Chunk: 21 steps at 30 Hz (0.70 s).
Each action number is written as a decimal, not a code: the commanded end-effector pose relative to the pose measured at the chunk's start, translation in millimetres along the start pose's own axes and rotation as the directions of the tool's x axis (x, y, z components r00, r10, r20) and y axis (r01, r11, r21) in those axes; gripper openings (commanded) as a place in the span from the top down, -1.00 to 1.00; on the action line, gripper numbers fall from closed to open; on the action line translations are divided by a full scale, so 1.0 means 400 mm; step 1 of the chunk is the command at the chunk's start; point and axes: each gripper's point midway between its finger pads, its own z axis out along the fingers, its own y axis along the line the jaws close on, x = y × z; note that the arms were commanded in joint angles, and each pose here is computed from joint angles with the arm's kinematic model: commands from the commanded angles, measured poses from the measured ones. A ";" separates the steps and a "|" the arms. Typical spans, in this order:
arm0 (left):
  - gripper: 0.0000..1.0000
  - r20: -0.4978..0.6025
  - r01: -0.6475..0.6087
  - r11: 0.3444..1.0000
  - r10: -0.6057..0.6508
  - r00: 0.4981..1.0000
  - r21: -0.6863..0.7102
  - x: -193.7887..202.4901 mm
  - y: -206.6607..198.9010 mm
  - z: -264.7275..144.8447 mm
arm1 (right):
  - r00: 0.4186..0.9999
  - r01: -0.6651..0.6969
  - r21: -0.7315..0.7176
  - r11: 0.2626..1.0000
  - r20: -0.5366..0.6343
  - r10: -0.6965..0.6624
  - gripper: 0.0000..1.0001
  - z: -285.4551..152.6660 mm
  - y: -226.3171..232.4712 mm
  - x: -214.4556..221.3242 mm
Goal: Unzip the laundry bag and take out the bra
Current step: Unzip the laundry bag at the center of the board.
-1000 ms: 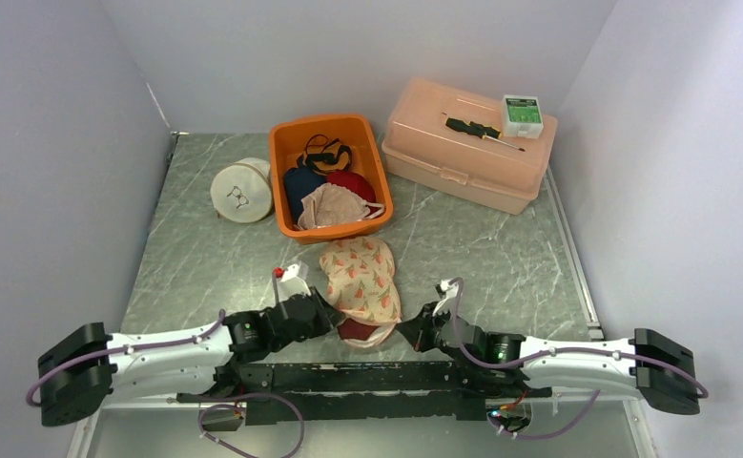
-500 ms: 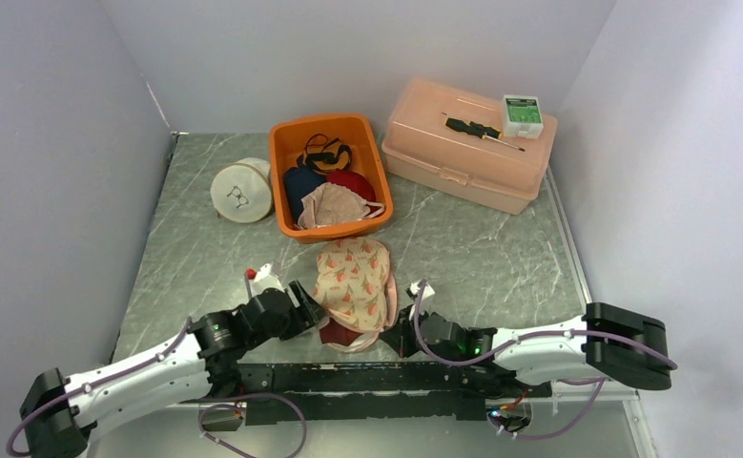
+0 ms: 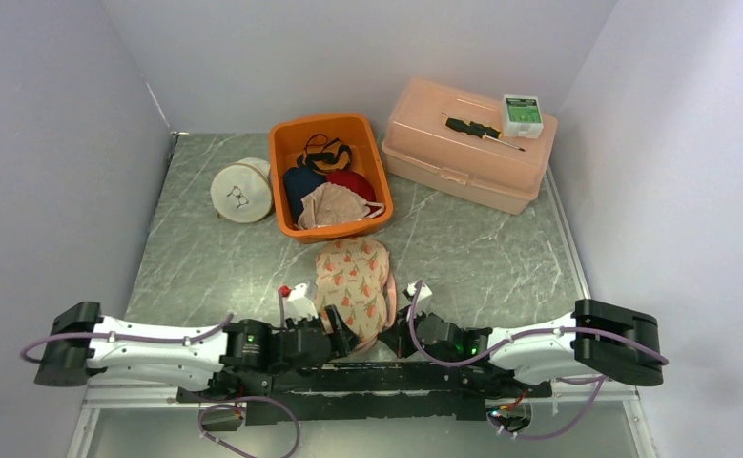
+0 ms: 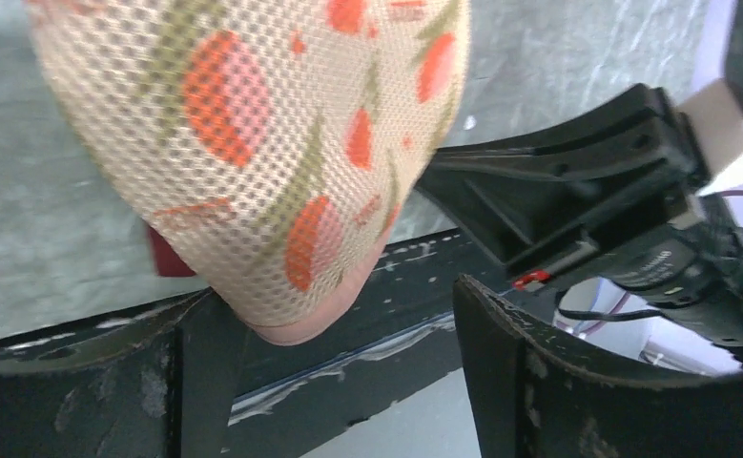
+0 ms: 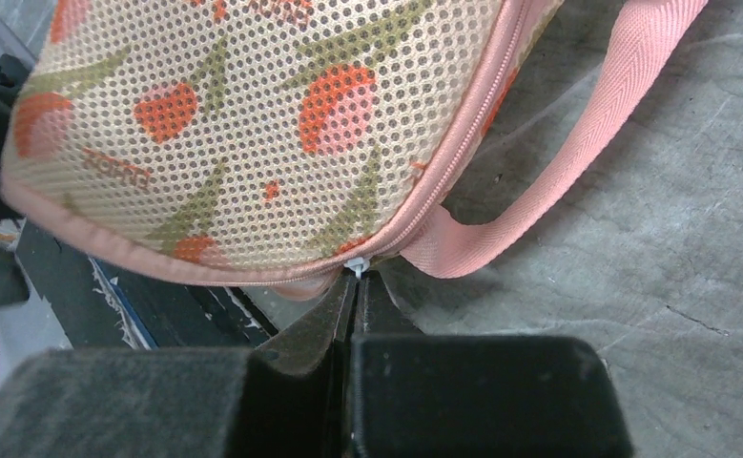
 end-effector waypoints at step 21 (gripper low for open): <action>-0.89 0.146 0.308 0.947 -0.318 0.937 0.086 0.005 -0.088 0.044 | 0.997 0.000 -0.077 0.997 0.080 0.006 1.00 -0.014 0.047 -0.052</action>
